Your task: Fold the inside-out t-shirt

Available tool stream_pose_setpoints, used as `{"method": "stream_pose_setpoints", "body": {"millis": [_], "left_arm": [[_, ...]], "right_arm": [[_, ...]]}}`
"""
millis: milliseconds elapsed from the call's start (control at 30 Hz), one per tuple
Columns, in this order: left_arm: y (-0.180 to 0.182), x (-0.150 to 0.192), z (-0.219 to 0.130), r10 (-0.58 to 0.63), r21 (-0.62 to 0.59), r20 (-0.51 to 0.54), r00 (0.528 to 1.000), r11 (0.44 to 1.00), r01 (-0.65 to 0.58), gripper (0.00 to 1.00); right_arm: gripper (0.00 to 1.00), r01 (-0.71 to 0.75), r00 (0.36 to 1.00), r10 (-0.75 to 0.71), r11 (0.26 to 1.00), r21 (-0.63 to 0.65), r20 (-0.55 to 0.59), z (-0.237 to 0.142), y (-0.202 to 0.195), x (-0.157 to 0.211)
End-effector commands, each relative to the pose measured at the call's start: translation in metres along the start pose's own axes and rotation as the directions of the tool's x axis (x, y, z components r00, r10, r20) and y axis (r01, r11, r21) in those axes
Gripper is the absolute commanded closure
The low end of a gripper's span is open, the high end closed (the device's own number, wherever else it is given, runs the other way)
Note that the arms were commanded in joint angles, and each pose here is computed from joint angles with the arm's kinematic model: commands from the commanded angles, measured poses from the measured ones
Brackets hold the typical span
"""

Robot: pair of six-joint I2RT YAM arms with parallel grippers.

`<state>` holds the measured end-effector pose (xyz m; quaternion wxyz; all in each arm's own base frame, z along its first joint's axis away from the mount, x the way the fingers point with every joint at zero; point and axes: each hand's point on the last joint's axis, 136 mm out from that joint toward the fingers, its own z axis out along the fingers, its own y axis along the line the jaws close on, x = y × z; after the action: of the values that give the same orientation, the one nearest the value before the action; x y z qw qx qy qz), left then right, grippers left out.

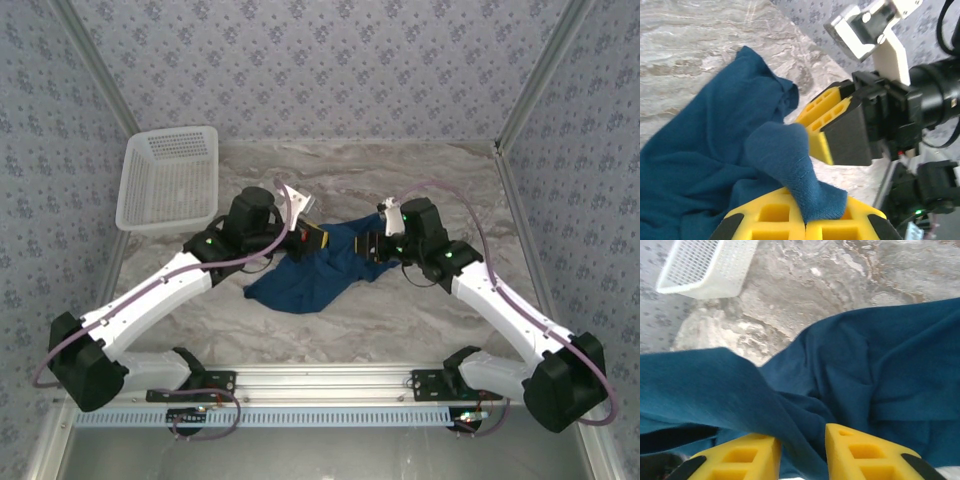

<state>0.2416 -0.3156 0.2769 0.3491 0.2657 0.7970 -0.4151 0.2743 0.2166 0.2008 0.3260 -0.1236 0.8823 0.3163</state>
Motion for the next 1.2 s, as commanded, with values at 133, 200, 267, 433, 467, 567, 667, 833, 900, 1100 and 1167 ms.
{"method": "stream_pose_setpoints", "body": {"millis": [133, 200, 267, 433, 467, 567, 667, 833, 900, 1100, 1167], "left_arm": [[-0.002, -0.006, 0.003, -0.201, 0.032, 0.006, 0.980, 0.979, 0.201, 1.00], [-0.001, -0.006, 0.004, -0.208, 0.027, 0.006, 0.978, 0.978, 0.208, 1.00], [-0.001, -0.005, 0.004, -0.209, 0.028, 0.005, 0.978, 0.978, 0.209, 1.00], [0.000, -0.004, 0.004, -0.209, 0.027, 0.005, 0.978, 0.977, 0.209, 1.00], [0.000, -0.003, 0.004, -0.211, 0.027, 0.005, 0.978, 0.977, 0.210, 1.00], [0.000, -0.002, 0.002, -0.212, 0.028, 0.006, 0.977, 0.977, 0.212, 1.00], [0.001, -0.001, 0.001, -0.211, 0.020, 0.010, 0.977, 0.977, 0.210, 1.00], [0.007, -0.003, -0.004, -0.207, -0.008, 0.034, 0.978, 0.978, 0.207, 1.00], [0.015, -0.002, -0.006, -0.220, -0.036, 0.042, 0.975, 0.975, 0.221, 1.00], [0.051, 0.004, -0.012, -0.307, -0.071, 0.071, 0.949, 0.948, 0.312, 1.00], [0.058, 0.004, -0.014, -0.323, -0.062, 0.075, 0.944, 0.943, 0.327, 0.98]], "right_arm": [[0.57, 0.142, 0.990, -0.142, 0.990, 0.001, 0.016, -0.032, 0.029, 0.016], [0.56, 0.153, 0.988, -0.152, 0.988, -0.037, 0.030, -0.032, 0.040, 0.023], [0.54, 0.148, 0.989, -0.147, 0.988, -0.054, 0.033, -0.025, 0.045, 0.030], [0.54, 0.146, 0.989, -0.146, 0.986, -0.075, 0.012, -0.001, 0.053, 0.032], [0.54, 0.148, 0.989, -0.148, 0.987, -0.056, 0.001, 0.005, 0.050, 0.034], [0.54, 0.156, 0.988, -0.156, 0.988, -0.006, -0.011, 0.017, 0.042, 0.035], [0.60, 0.171, 0.985, -0.171, 0.985, -0.010, 0.000, 0.023, 0.044, 0.030], [0.93, 0.210, 0.977, -0.211, 0.977, -0.033, -0.032, 0.019, 0.044, 0.037], [1.00, 0.219, 0.975, -0.221, 0.972, -0.080, -0.011, 0.008, 0.049, 0.035], [1.00, 0.218, 0.974, -0.182, 0.909, -0.355, 0.132, -0.034, 0.076, 0.024], [1.00, 0.198, 0.977, -0.140, 0.883, -0.426, 0.163, -0.042, 0.080, 0.020]]}}
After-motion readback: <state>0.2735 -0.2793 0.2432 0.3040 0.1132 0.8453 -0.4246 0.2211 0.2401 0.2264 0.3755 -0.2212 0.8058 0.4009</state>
